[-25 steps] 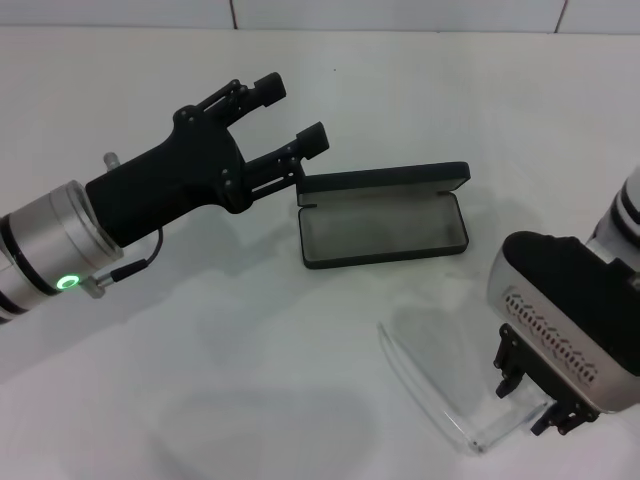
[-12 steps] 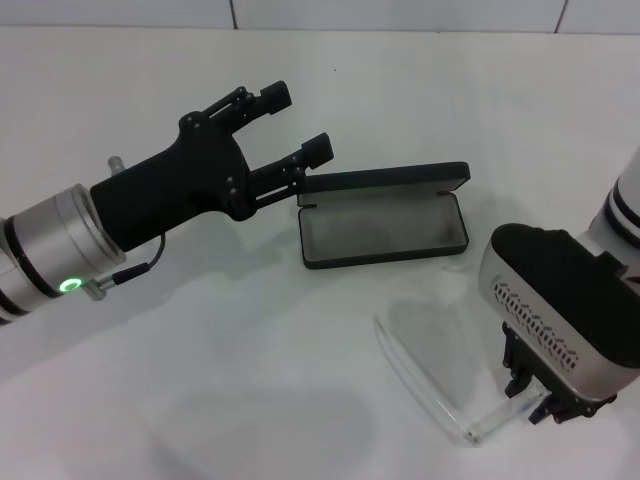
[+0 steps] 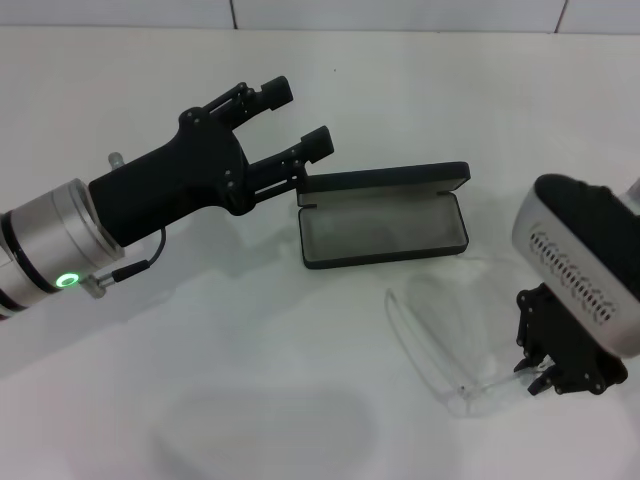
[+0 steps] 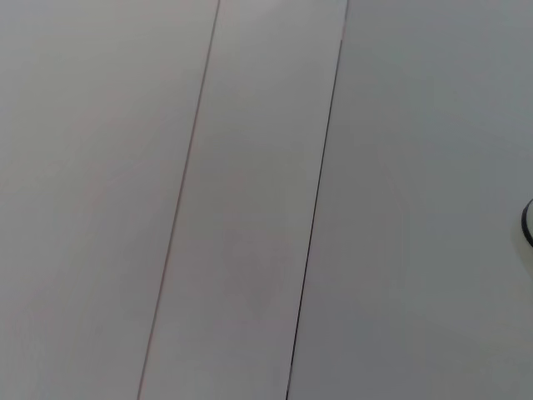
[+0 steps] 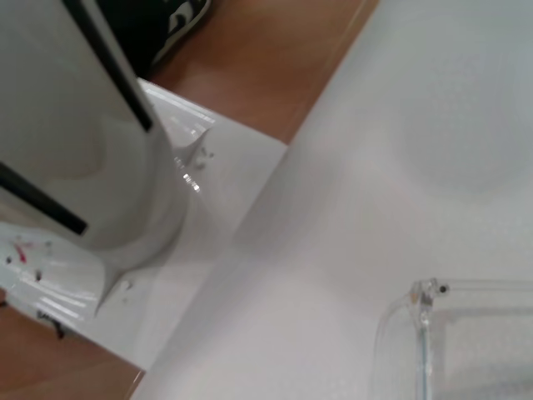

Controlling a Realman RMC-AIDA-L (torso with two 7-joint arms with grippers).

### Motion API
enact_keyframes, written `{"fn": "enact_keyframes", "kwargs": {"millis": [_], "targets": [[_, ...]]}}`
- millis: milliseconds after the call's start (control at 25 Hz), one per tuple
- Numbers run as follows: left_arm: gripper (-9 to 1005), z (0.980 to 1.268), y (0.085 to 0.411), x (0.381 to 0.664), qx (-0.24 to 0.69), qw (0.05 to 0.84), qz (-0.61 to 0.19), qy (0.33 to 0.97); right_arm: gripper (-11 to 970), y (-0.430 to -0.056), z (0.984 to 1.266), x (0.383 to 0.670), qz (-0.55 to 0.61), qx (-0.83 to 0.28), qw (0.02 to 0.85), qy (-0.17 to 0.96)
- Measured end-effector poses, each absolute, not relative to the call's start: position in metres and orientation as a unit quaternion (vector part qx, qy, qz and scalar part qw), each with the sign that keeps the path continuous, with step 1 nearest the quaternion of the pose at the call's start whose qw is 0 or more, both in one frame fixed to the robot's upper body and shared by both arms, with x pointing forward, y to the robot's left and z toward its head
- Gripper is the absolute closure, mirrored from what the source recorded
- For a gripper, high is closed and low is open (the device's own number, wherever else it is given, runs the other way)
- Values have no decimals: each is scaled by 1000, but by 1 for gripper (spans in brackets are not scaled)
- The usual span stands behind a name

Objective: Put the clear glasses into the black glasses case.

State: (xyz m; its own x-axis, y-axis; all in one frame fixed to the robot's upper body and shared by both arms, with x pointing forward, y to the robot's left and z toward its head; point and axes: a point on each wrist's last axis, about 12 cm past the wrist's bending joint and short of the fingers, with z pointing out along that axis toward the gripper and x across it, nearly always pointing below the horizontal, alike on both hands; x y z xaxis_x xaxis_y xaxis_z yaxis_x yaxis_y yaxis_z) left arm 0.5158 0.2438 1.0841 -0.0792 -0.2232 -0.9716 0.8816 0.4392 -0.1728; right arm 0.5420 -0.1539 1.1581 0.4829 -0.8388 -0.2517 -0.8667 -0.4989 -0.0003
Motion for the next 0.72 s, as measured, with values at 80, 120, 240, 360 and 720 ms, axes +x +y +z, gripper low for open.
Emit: {"fn": "enact_keyframes", "kwargs": {"millis": [80,120,240,360,720], "targets": [[171,1085,244,517,284,618,-448,581,809,-160,1161,543,116,-854,72,502],[171,1086,243,517,284,617,-449,580,816,-162,1161,543,119,-853,75,503],[170,1088,243,519,283,611,-457,581,827,-176,1168,545,135,-841,105,513],[170,1092,245,519,286,602,-471,578,839,-192,1177,545,168,-826,159,515],[169,1111,250,514,324,579,-527,531,841,-225,1159,529,202,-766,361,491]]}}
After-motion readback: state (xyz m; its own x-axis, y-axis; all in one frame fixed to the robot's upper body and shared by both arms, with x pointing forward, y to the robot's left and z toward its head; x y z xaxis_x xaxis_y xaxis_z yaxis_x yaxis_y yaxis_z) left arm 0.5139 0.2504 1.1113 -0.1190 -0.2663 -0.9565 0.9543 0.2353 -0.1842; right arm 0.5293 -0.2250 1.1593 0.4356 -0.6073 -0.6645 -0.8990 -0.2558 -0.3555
